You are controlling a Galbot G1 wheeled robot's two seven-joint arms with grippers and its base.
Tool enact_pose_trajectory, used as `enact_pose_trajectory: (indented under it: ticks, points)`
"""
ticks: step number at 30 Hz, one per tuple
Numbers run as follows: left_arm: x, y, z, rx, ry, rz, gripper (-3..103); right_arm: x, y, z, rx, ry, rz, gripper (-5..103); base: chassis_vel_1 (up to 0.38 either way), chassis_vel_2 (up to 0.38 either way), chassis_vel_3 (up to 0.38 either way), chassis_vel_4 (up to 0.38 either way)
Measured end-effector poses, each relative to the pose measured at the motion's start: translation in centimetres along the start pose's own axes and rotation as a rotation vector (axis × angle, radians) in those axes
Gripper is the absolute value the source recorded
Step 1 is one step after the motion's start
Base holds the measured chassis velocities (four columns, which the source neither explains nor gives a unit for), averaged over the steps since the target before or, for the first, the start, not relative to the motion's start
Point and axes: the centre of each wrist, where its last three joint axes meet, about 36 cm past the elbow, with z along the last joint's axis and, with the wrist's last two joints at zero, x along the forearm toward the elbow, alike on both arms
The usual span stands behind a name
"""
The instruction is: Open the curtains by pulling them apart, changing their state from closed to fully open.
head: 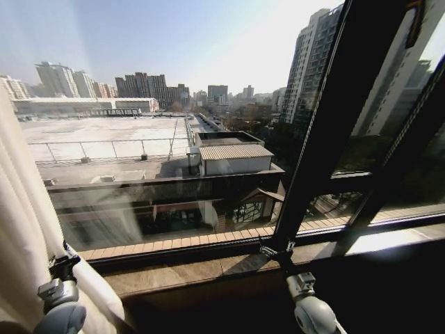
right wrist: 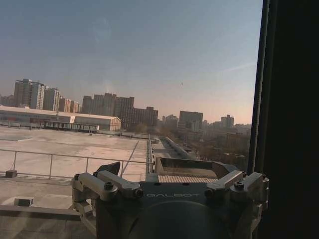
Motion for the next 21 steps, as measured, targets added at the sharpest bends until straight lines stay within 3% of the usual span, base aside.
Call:
enact_pose_trajectory:
  ticks: [2,6,8,11,13,15,21]
  points:
    - [-0.3,0.3,-0.1,0.000,-0.003,-0.015,0,0.0,0.0,0.0,0.000,0.000,0.000,100,0.000,0.000,0.000,0.000]
    - [-4.1,4.3,-1.1,0.001,-0.011,-0.139,0,0.0,0.0,0.0,0.000,0.000,0.000,100,0.000,0.000,0.000,0.000]
    - [-4.8,4.9,-1.2,-0.004,-0.011,-0.153,0,0.0,0.0,0.0,0.000,0.000,0.000,100,0.000,0.000,0.000,0.000]
    - [-9.2,8.7,-1.4,-0.031,-0.004,-0.234,0,0.0,0.0,0.0,0.000,0.000,0.000,100,0.000,0.000,0.000,0.000]
    - [-9.7,9.2,-1.4,-0.033,-0.001,-0.243,0,0.0,0.0,0.0,0.000,0.000,0.000,100,0.000,0.000,0.000,0.000]
    - [-11.7,10.9,-0.9,-0.047,0.017,-0.283,0,0.0,0.0,0.0,0.000,0.000,0.000,100,0.000,0.000,0.000,0.000]
    - [-12.2,11.0,-0.2,-0.051,0.030,-0.277,0,0.0,0.0,0.0,0.000,0.000,0.000,100,0.000,0.000,0.000,0.000]
